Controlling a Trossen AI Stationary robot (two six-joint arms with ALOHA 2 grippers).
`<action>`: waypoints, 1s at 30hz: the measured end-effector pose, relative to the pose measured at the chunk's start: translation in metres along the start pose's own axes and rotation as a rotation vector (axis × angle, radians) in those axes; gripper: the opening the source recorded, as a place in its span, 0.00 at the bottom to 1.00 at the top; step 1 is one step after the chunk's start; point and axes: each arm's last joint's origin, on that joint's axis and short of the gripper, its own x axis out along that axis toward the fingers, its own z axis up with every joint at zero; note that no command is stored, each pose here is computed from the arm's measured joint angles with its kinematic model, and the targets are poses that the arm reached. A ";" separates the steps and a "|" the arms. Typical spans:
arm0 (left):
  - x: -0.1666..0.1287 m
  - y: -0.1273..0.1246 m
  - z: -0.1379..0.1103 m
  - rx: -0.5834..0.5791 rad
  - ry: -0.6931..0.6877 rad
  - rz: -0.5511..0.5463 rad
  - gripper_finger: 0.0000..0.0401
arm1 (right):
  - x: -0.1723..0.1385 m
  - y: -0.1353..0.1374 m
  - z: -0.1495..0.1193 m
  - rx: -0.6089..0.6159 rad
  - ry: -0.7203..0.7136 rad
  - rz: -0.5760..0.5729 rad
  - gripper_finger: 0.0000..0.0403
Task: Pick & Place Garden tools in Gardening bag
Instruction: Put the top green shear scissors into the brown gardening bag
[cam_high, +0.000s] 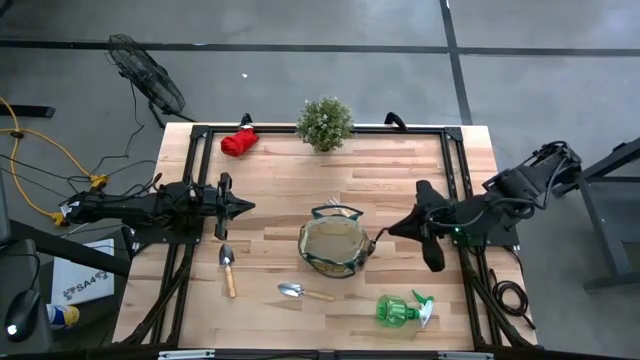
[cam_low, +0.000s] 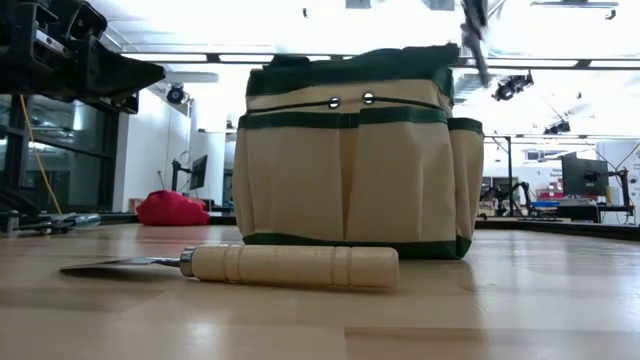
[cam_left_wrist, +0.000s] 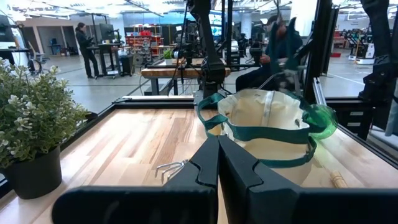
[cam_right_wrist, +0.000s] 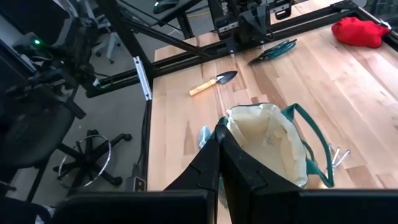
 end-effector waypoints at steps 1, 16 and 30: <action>0.000 0.000 0.000 0.000 0.000 0.000 0.00 | 0.000 -0.001 0.000 0.001 0.000 -0.002 0.01; 0.000 0.000 0.000 0.000 0.000 0.000 0.00 | 0.003 -0.002 0.001 -0.006 -0.011 -0.033 0.01; 0.000 0.000 0.000 0.000 0.000 0.000 0.00 | 0.020 -0.010 0.005 -0.044 0.003 -0.094 0.01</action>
